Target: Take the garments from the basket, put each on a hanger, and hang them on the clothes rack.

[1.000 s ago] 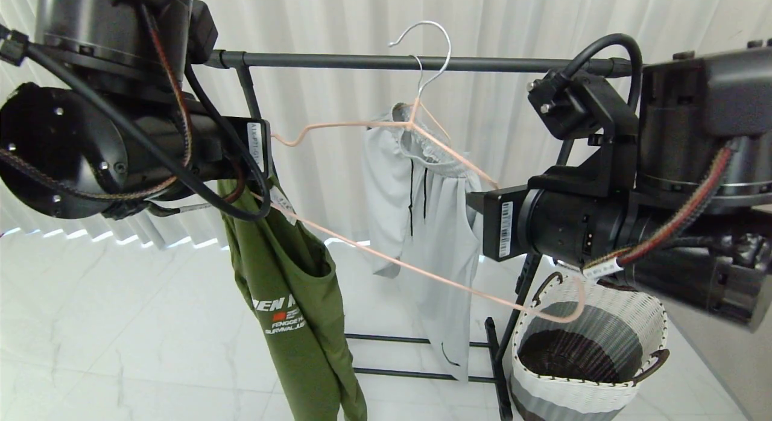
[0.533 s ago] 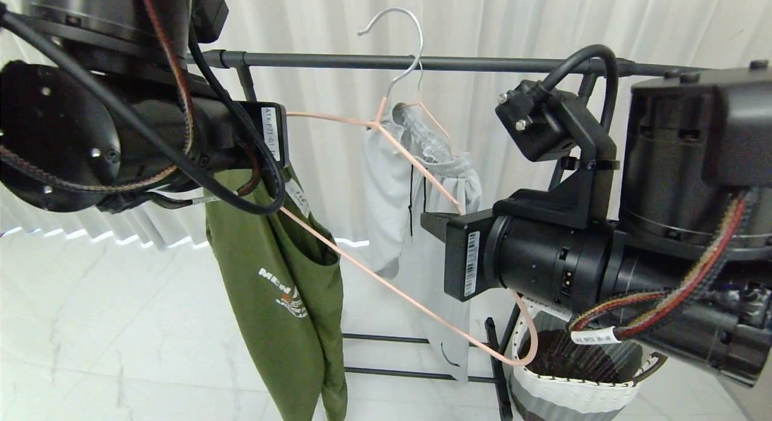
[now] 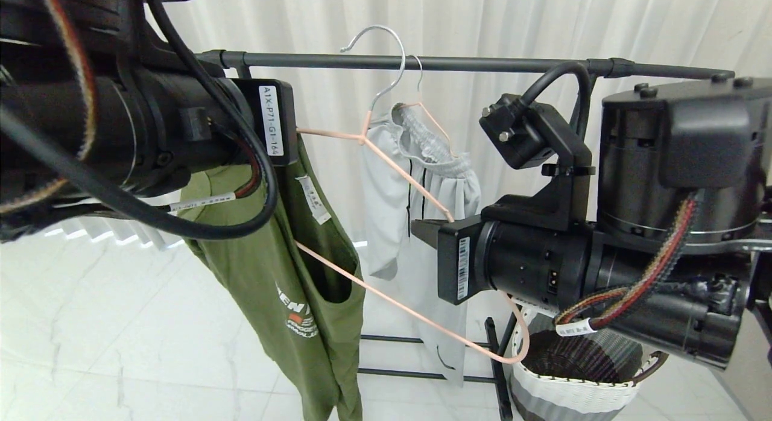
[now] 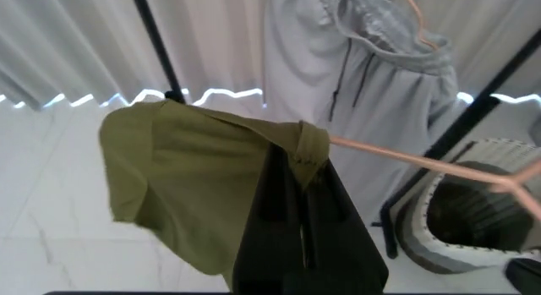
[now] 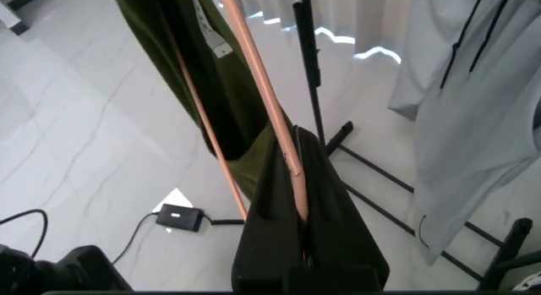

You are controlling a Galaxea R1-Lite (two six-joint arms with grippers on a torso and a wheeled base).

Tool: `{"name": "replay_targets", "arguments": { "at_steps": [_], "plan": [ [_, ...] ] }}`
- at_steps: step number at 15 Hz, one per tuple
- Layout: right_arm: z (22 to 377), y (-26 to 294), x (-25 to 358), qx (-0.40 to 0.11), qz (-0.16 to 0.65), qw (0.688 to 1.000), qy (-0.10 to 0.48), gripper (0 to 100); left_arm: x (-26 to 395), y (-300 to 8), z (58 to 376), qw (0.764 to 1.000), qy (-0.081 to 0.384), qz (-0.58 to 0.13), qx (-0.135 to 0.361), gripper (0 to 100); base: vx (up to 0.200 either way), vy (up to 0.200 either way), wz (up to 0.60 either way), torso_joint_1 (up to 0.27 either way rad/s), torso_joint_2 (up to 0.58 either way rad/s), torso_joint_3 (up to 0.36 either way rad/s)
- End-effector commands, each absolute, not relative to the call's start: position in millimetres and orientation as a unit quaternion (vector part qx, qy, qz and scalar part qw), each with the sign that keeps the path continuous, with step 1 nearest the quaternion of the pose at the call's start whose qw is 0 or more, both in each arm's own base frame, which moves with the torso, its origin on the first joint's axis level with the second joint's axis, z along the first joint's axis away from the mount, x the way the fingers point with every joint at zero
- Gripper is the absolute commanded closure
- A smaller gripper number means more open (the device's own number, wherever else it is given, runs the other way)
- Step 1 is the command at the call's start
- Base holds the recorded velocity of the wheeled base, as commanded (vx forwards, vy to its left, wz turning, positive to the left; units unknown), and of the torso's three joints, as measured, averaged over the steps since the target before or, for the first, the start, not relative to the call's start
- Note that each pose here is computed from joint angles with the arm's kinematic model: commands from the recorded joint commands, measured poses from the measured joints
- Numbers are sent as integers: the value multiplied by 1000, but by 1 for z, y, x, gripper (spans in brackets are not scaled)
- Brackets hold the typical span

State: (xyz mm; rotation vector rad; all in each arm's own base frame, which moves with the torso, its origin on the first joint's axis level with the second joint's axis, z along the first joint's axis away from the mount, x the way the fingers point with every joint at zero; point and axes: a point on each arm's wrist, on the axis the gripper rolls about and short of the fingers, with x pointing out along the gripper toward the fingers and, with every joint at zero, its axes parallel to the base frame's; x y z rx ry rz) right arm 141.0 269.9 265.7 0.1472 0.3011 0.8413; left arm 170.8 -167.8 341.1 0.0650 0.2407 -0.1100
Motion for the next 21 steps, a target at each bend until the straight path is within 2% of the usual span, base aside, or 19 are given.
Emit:
{"name": "replay_targets", "arguments": {
  "at_steps": [1,6,10,15,21],
  "plan": [
    [263,275,142,66,419,894,145,100,161,-173,343,990,116,-78,32,100,0,0,0,0,0,0],
    [257,285,145,57,433,889,136,100,143,-185,345,985,112,-124,33,100,0,0,0,0,0,0],
    [259,282,145,50,432,891,129,100,136,-182,343,983,114,-136,36,100,0,0,0,0,0,0],
    [273,270,145,14,432,898,79,100,121,-159,323,977,129,-152,74,100,0,0,0,0,0,0],
    [282,269,145,-2,435,900,30,100,119,-158,326,978,124,-154,71,100,0,0,0,0,0,0]
  ]
}}
